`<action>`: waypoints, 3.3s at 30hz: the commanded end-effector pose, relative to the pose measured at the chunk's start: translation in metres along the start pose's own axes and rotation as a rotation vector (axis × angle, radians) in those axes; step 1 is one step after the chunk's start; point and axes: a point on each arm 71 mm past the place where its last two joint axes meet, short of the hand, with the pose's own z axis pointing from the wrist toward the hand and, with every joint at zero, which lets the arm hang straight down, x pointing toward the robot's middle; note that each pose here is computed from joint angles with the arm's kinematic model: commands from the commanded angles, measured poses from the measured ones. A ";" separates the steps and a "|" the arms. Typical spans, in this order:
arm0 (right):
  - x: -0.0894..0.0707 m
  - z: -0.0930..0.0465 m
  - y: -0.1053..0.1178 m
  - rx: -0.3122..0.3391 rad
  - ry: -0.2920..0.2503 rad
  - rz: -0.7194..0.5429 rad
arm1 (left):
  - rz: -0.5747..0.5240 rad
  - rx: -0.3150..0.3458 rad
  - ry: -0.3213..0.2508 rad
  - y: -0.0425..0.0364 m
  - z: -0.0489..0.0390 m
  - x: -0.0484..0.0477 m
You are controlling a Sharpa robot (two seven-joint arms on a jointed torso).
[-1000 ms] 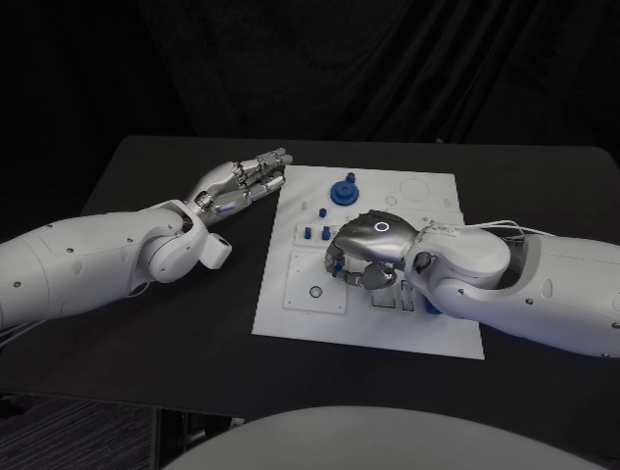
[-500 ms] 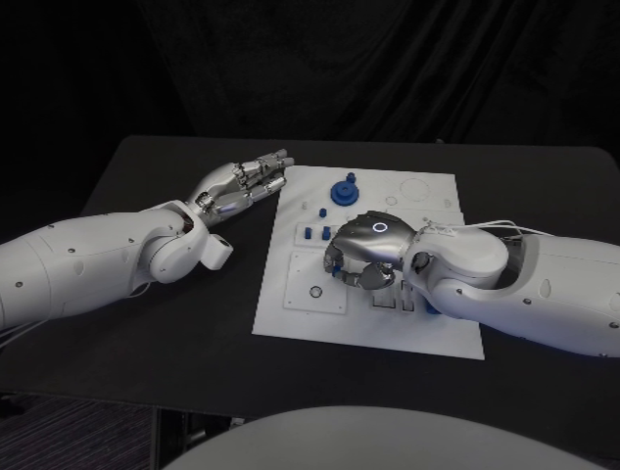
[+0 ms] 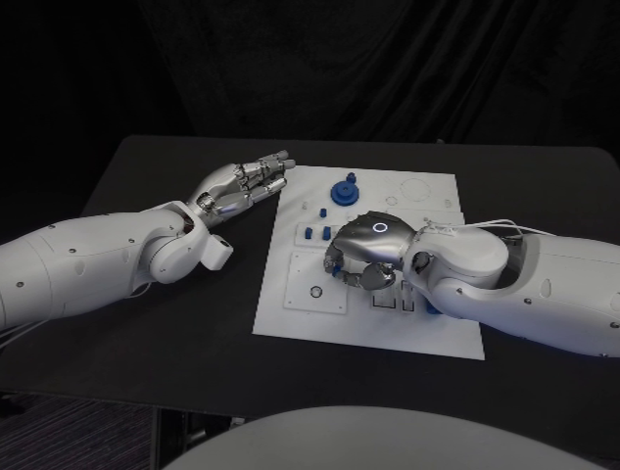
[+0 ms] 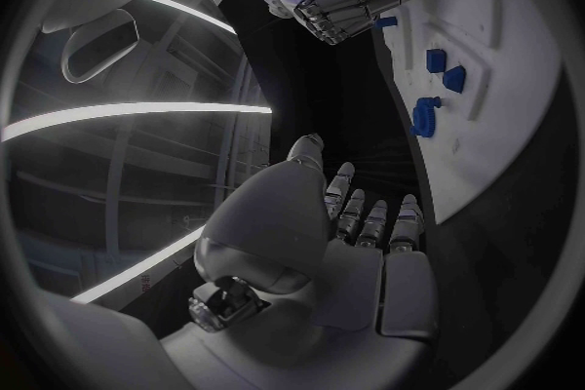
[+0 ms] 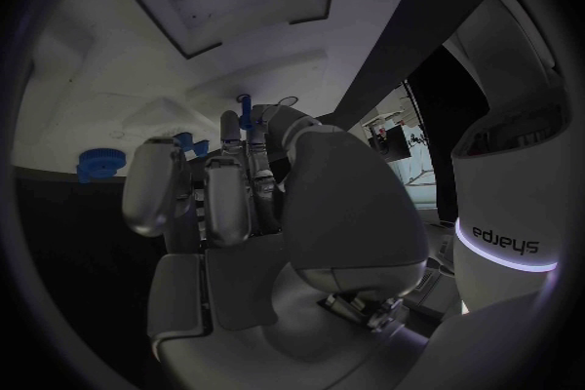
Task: Assemble the parts on the task board
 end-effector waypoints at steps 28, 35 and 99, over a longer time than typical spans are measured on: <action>0.002 -0.007 -0.005 0.011 -0.016 0.018 | -0.019 -0.001 0.018 0.0018 -0.0009 0.0018; -0.009 -0.023 -0.014 0.060 -0.080 0.121 | -0.020 -0.001 0.018 0.0017 -0.0028 0.0016; -0.007 -0.086 -0.101 0.263 -0.004 0.103 | 0.016 0.059 -0.032 -0.0037 -0.0077 -0.0014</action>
